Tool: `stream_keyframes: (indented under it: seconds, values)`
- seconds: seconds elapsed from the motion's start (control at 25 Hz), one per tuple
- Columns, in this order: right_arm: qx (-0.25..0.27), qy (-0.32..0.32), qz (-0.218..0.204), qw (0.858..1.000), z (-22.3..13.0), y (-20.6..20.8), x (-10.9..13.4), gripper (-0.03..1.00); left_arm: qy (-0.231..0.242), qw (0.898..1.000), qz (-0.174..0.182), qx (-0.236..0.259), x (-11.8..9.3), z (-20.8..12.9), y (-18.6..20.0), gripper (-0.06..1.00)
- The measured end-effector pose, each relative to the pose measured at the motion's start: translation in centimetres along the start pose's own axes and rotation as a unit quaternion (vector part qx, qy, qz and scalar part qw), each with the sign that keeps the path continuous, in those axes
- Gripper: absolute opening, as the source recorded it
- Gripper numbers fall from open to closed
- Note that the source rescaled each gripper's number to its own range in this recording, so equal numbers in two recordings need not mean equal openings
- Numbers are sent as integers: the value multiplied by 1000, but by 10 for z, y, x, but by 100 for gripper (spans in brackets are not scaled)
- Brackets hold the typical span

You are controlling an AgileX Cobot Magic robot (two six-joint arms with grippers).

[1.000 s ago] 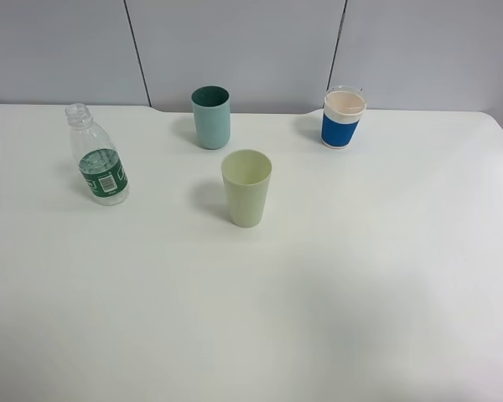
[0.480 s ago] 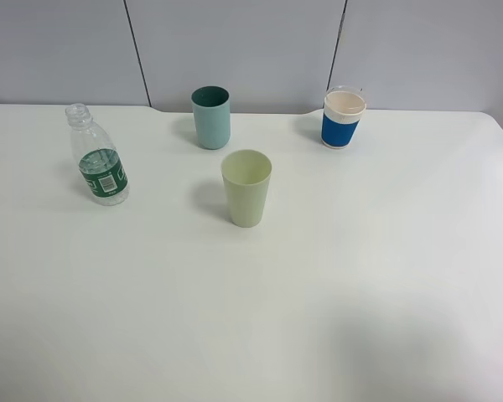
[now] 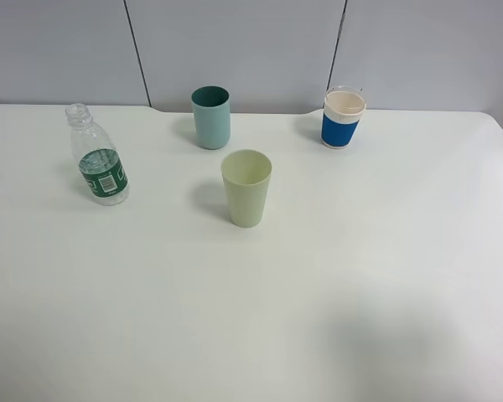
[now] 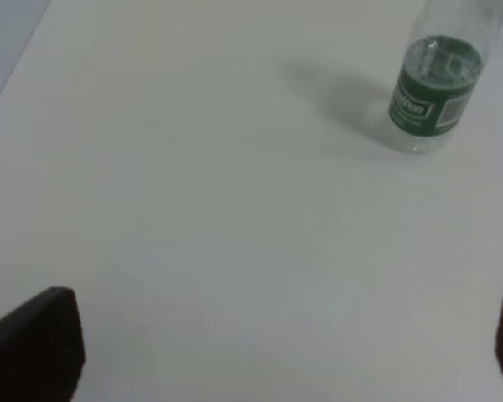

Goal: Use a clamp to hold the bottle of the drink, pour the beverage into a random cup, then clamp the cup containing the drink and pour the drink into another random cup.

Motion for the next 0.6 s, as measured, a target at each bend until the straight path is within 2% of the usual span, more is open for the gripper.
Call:
stream_keyframes:
  seconds: [0.2, 0.48, 0.6]
  values:
    - [-37, -45, 20, 998, 10, 1, 5, 75, 0, 1000, 0, 0, 0, 0, 0, 100]
    - [-39, -51, 20, 998, 11, 1, 5, 75, 0, 1000, 0, 0, 0, 0, 0, 100]
    - [-40, -33, 6, 999, 10, 0, 1, 75, 0, 1000, 0, 0, 0, 0, 0, 100]
Point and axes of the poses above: a point on each arm's last joint axis where the gripper is mounted, y pointing back along that axis away from the gripper, x along the wrist's bending axis when the last joint is at zero, z = x × y, the point moved 4 cm from there along -y, pointing out along that axis toward the gripper
